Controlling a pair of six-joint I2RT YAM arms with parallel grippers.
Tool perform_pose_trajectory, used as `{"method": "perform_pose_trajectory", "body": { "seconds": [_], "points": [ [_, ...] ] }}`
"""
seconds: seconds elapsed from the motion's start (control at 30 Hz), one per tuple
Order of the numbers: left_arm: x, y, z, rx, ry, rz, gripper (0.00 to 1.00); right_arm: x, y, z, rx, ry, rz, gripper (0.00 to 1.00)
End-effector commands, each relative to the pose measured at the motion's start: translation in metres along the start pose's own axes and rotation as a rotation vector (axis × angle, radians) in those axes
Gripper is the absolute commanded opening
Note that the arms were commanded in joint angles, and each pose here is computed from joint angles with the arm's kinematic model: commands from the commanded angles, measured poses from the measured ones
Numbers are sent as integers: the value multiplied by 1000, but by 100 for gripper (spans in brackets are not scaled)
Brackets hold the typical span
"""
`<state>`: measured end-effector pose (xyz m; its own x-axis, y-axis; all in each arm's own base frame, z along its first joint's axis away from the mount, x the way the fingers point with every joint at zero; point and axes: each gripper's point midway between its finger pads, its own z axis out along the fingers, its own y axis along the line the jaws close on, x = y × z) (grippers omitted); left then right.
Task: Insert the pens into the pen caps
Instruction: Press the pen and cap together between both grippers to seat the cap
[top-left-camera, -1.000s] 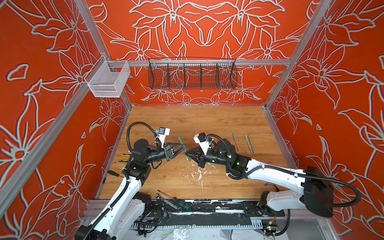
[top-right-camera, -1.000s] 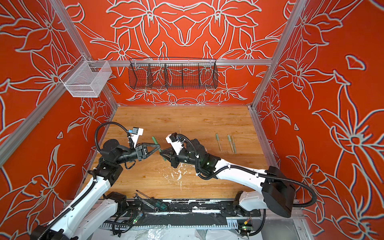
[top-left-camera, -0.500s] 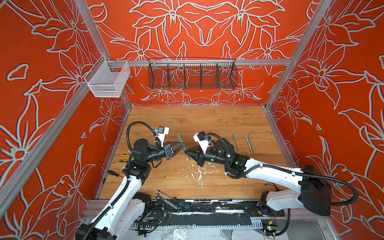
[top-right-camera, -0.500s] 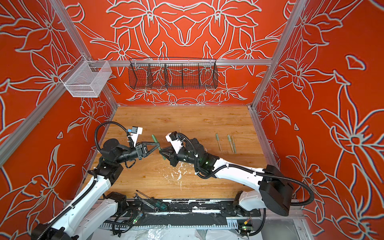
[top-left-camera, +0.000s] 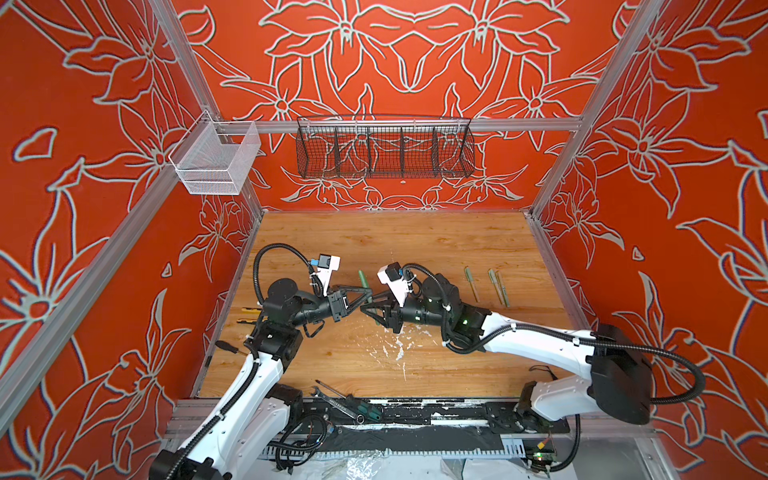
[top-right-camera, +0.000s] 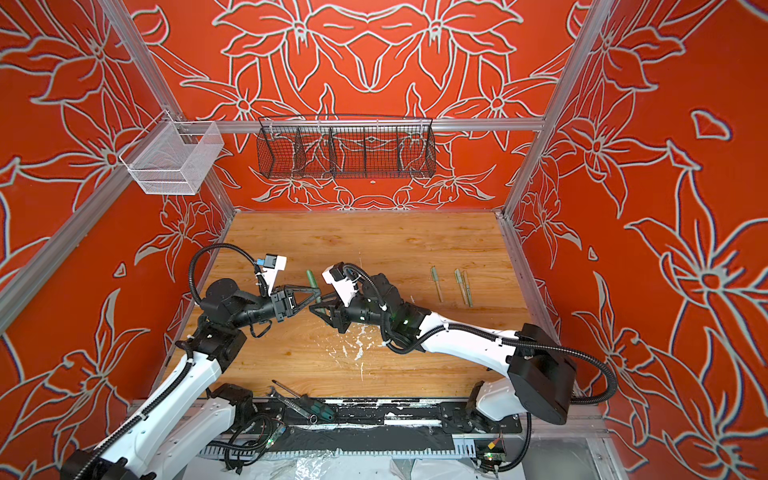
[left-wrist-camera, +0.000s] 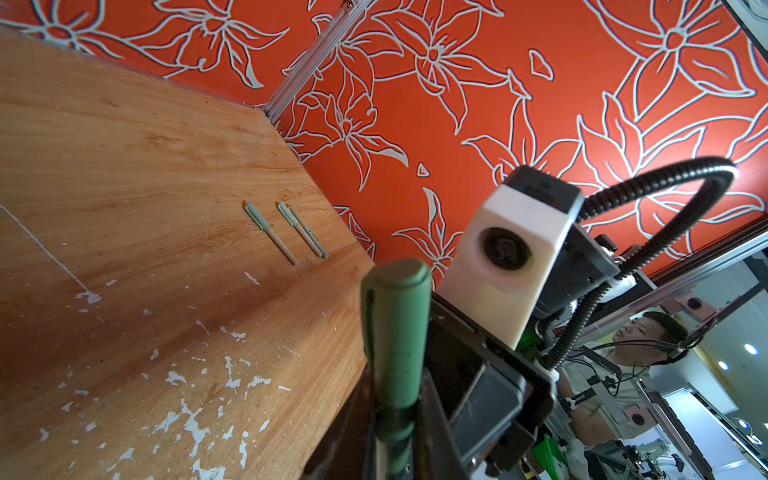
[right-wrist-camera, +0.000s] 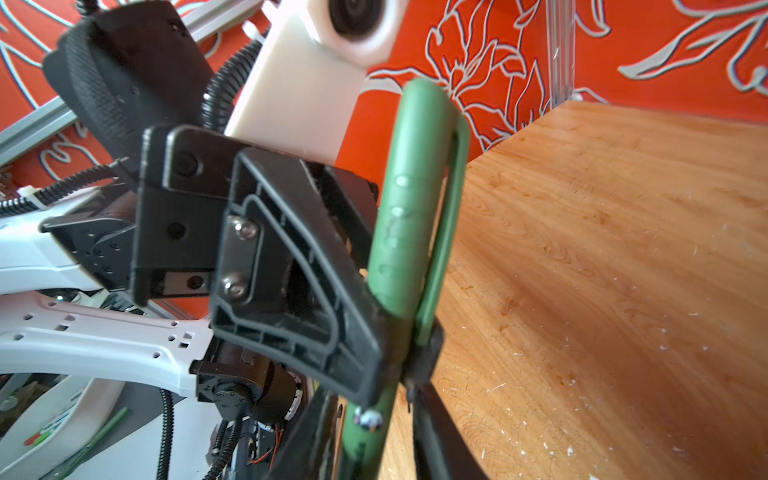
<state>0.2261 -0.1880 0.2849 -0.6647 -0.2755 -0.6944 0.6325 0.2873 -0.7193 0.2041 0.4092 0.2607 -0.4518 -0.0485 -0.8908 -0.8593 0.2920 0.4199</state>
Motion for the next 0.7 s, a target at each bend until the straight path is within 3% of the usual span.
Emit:
{"method": "perform_pose_trajectory", "body": {
  "seconds": [0.0, 0.17, 0.67],
  "points": [
    [1, -20, -3, 61, 17, 50, 0, -4, 2, 4, -3, 18, 18, 29],
    [2, -24, -5, 67, 14, 69, 0, -8, -1, 3, 11, 18, 48, 22],
    [7, -25, -3, 59, 21, 98, 0, -1, -18, 1, 100, 199, 214, 25]
  ]
}}
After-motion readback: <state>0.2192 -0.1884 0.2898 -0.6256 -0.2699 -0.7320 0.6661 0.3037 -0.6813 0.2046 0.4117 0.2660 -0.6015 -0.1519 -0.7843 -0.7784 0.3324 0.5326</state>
